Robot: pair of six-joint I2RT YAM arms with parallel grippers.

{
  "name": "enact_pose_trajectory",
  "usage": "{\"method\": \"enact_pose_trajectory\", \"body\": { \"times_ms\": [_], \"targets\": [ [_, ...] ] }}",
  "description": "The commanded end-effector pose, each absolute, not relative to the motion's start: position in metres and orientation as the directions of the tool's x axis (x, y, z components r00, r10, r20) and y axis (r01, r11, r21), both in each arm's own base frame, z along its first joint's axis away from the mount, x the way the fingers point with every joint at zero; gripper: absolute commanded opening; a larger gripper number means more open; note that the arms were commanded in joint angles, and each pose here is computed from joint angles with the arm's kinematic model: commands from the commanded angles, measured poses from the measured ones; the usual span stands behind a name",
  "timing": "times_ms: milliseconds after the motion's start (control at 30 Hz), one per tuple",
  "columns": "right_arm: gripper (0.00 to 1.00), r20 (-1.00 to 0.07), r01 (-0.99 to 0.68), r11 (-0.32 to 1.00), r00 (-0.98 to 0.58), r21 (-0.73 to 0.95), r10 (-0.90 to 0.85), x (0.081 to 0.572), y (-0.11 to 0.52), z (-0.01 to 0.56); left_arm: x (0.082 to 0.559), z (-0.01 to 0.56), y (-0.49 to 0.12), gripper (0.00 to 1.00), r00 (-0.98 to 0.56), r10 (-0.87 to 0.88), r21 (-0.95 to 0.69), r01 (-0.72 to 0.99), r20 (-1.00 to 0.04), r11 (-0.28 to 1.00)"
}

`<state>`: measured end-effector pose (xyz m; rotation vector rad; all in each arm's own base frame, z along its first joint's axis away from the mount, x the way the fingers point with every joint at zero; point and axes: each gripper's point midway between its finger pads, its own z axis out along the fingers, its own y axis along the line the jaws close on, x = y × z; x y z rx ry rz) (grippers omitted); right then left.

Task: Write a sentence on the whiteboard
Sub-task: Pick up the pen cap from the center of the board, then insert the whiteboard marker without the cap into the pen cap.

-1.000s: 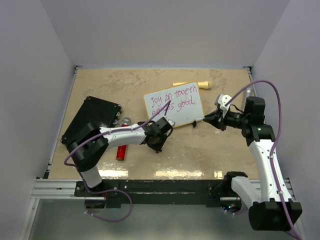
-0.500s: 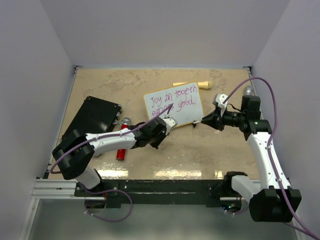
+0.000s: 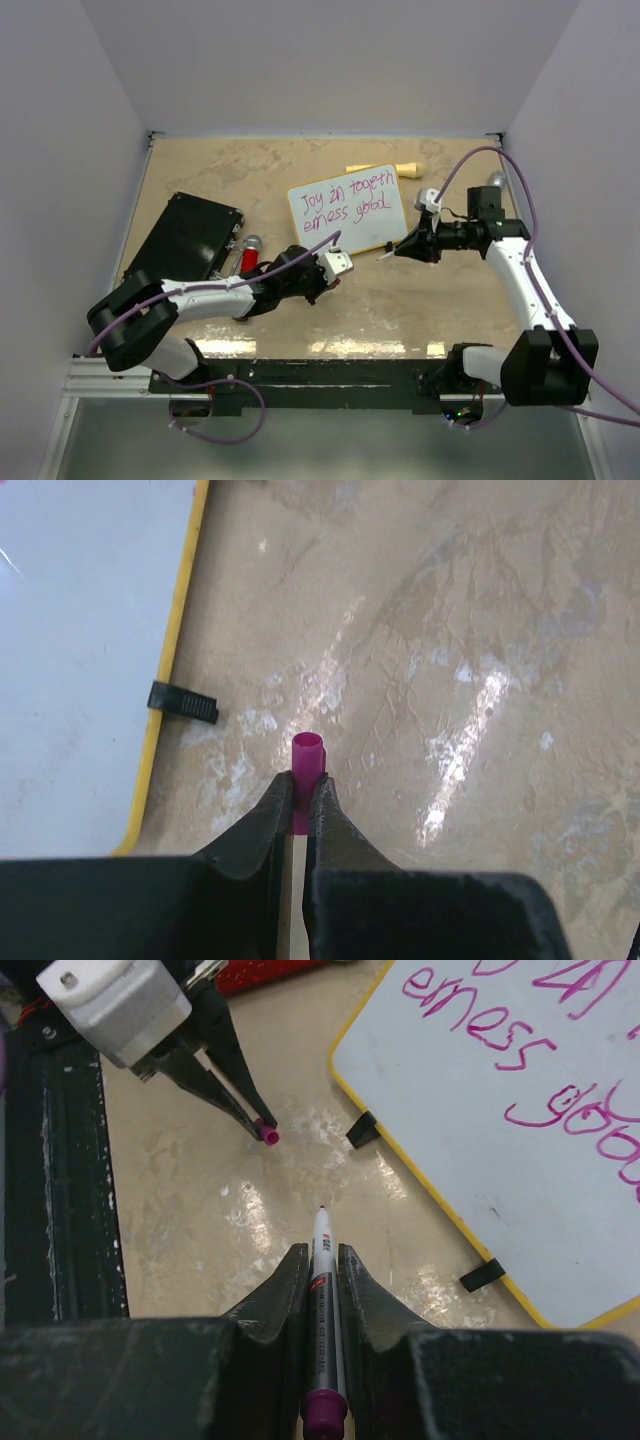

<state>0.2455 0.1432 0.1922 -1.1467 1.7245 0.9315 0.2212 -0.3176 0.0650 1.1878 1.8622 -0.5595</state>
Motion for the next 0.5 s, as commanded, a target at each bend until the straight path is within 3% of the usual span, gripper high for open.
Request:
{"method": "enact_pose_trajectory", "body": {
  "times_ms": [0, 167, 467],
  "targets": [
    [0.00, -0.932, -0.980, 0.169, -0.152, 0.100, -0.328, 0.237, 0.158, 0.207, 0.234, 0.101, -0.344, 0.00, -0.037, 0.392, 0.133, 0.908, -0.919, 0.398],
    [0.00, -0.920, -0.989, 0.054, -0.146, 0.136, -0.363, 0.229, 0.174, 0.197, 0.229, 0.111, -0.347, 0.00, 0.015, 0.320, 0.144, 0.912, -0.947, 0.383],
    [0.00, -0.915, -0.994, 0.057, -0.108, 0.093, -0.389, 0.226, 0.190, 0.193, 0.227, 0.111, -0.352, 0.00, 0.018, 0.292, 0.130, 0.920, -0.956, 0.370]
  ]
}}
